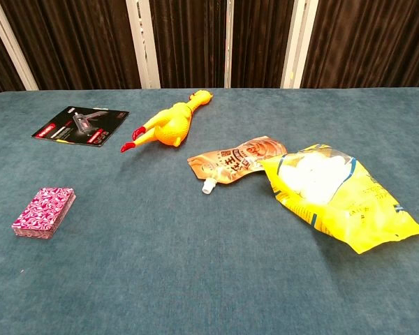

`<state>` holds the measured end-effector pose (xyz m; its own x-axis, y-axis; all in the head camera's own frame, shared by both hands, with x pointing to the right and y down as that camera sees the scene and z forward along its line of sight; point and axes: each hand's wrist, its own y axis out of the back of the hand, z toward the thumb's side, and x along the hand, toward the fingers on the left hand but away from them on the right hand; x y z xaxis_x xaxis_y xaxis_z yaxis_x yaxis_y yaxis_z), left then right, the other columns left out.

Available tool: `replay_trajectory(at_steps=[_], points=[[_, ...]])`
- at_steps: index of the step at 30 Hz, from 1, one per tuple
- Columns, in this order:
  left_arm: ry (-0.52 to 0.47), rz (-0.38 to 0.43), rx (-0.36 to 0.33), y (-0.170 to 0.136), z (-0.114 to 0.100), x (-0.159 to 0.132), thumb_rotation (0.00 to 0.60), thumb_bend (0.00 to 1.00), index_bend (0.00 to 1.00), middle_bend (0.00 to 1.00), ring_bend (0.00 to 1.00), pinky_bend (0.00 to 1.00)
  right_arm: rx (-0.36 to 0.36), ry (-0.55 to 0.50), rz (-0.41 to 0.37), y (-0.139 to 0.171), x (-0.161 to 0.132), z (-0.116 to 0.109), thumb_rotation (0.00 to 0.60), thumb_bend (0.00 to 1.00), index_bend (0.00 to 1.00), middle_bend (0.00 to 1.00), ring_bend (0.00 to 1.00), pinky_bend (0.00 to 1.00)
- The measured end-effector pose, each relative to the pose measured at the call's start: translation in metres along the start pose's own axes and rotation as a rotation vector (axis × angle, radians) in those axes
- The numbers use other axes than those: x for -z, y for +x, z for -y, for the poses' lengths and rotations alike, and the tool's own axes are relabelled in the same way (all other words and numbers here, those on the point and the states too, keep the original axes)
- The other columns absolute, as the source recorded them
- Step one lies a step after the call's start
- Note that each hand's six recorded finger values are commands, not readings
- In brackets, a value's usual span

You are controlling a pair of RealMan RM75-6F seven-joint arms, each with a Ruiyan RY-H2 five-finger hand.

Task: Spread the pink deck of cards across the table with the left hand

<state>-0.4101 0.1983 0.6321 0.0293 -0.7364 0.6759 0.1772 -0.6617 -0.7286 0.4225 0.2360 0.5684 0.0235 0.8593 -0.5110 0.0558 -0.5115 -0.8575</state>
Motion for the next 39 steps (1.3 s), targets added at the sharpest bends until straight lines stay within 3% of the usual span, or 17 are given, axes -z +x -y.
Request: replay_trajectory(at_steps=[5,12,27,30,33,39], points=[[0.017,0.003,0.062,0.023,0.004,-0.020,0.600,0.16,0.13,0.00,0.00,0.00,-0.002,0.000,-0.003,0.001,0.000,0.000,0.600,0.36,0.00,0.00,0.00,0.02],[0.029,0.020,0.129,0.049,0.010,-0.055,0.600,0.17,0.14,0.00,0.00,0.00,-0.003,-0.008,-0.002,0.000,0.000,0.000,0.600,0.36,0.00,0.00,0.00,0.02],[0.055,0.030,0.182,0.076,0.013,-0.101,0.600,0.21,0.15,0.00,0.00,0.00,-0.004,-0.015,-0.004,-0.001,0.000,-0.001,0.600,0.36,0.00,0.00,0.00,0.02],[0.067,0.026,0.194,0.078,0.016,-0.105,0.600,0.28,0.25,0.00,0.00,0.00,-0.003,-0.015,-0.003,0.000,0.000,-0.001,0.600,0.36,0.00,0.00,0.00,0.02],[0.070,0.022,0.201,0.079,0.019,-0.108,0.600,0.39,0.42,0.00,0.00,0.00,-0.001,-0.016,-0.004,0.000,0.000,-0.001,0.600,0.36,0.00,0.00,0.00,0.02],[0.042,0.033,0.171,0.079,0.015,-0.112,0.600,0.43,0.50,0.00,0.00,0.00,0.000,-0.016,-0.006,0.000,0.000,-0.001,0.600,0.36,0.00,0.00,0.00,0.02]])
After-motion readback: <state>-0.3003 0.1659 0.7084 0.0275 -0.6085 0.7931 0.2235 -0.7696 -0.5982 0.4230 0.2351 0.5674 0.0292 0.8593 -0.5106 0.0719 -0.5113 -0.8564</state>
